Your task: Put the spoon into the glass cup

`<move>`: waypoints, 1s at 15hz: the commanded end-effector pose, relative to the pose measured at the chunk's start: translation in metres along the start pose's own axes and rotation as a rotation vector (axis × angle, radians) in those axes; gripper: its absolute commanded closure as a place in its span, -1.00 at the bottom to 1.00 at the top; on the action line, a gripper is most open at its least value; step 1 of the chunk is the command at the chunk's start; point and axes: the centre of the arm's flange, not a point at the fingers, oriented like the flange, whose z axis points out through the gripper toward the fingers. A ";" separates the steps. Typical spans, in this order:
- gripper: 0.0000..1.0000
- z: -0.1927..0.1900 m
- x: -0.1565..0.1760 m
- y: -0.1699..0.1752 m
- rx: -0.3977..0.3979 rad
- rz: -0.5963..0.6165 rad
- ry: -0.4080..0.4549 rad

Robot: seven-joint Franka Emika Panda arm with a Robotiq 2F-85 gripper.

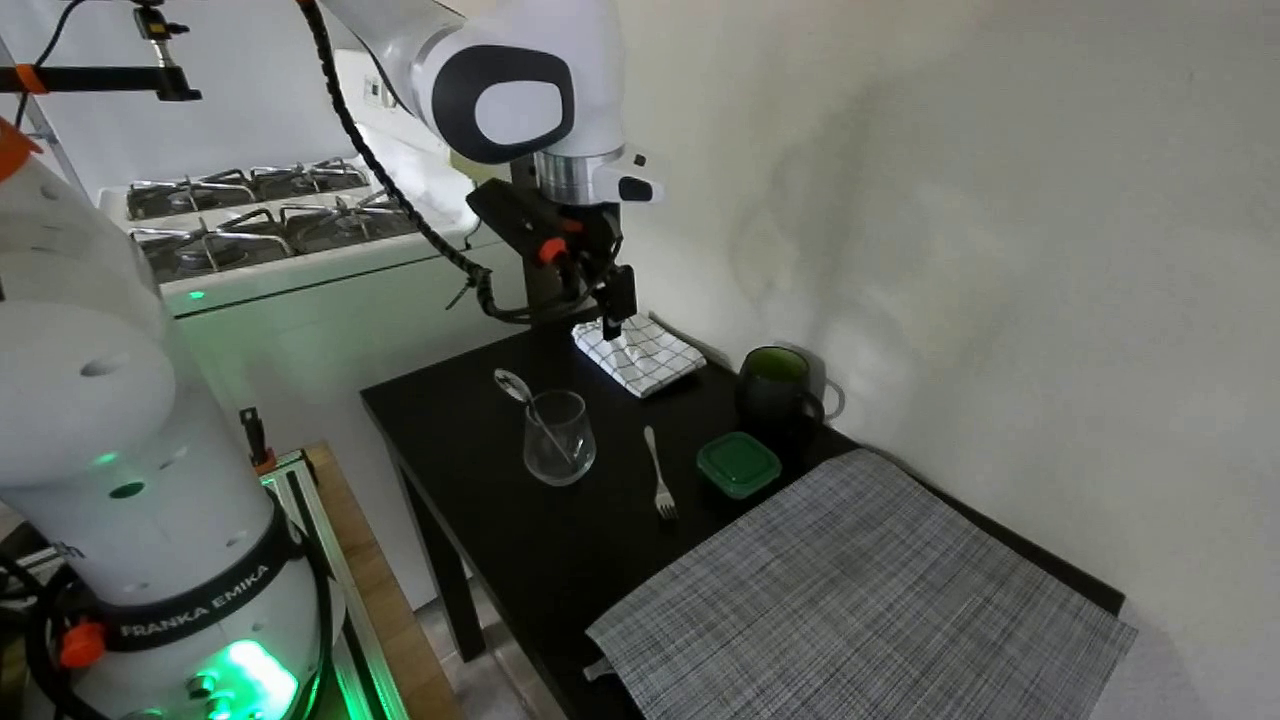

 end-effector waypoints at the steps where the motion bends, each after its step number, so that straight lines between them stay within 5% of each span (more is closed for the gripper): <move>1: -1.00 -0.016 -0.019 -0.004 -0.052 -0.008 -0.085; 15: -1.00 -0.012 -0.023 -0.003 -0.063 -0.008 -0.146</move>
